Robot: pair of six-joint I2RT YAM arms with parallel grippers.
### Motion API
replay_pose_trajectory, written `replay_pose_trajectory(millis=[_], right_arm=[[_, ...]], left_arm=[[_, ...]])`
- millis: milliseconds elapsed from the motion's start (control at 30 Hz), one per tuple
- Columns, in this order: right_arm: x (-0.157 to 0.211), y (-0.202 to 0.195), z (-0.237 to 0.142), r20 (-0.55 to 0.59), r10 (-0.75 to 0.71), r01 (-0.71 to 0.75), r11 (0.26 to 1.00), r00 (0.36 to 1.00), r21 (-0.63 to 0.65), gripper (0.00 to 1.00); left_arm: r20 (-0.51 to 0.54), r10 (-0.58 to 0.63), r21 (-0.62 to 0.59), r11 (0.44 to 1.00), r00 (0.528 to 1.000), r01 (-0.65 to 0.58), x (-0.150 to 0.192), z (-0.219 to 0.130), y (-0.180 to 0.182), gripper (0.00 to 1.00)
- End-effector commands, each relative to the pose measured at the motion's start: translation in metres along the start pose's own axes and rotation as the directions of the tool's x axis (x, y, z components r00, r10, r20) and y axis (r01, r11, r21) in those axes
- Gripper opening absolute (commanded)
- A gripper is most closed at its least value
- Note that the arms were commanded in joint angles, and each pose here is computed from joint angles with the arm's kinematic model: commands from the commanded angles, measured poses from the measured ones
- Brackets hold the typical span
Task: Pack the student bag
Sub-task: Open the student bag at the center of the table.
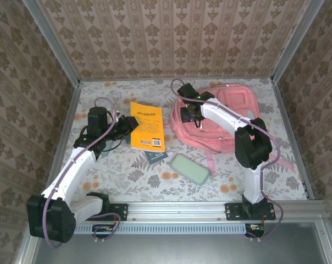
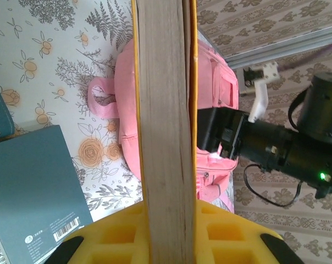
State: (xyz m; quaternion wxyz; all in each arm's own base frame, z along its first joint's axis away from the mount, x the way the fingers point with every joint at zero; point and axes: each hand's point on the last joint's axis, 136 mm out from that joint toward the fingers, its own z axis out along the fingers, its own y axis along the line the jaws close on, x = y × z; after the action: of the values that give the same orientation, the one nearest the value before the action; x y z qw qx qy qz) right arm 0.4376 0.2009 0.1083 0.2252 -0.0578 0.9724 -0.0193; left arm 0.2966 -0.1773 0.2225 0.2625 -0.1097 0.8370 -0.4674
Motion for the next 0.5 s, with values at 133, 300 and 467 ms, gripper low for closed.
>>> replay_pose_trajectory(millis=[133, 300, 467], right_arm=[[0.002, -0.008, 0.026, -0.062, -0.099, 0.105, 0.989, 0.993, 0.106, 0.52], [0.003, -0.004, 0.026, -0.066, -0.107, 0.112, 0.990, 0.992, 0.086, 0.25], [-0.009, -0.001, -0.004, -0.012, -0.104, 0.104, 0.994, 0.995, 0.044, 0.00]], left_arm=[[0.038, 0.066, 0.042, 0.997, 0.997, -0.068, -0.009, -0.009, -0.018, 0.00], [0.034, 0.066, 0.039, 0.997, 0.997, -0.067, -0.011, -0.006, -0.017, 0.00], [0.037, 0.056, 0.036, 0.998, 0.998, -0.057, -0.016, 0.002, -0.014, 0.00]])
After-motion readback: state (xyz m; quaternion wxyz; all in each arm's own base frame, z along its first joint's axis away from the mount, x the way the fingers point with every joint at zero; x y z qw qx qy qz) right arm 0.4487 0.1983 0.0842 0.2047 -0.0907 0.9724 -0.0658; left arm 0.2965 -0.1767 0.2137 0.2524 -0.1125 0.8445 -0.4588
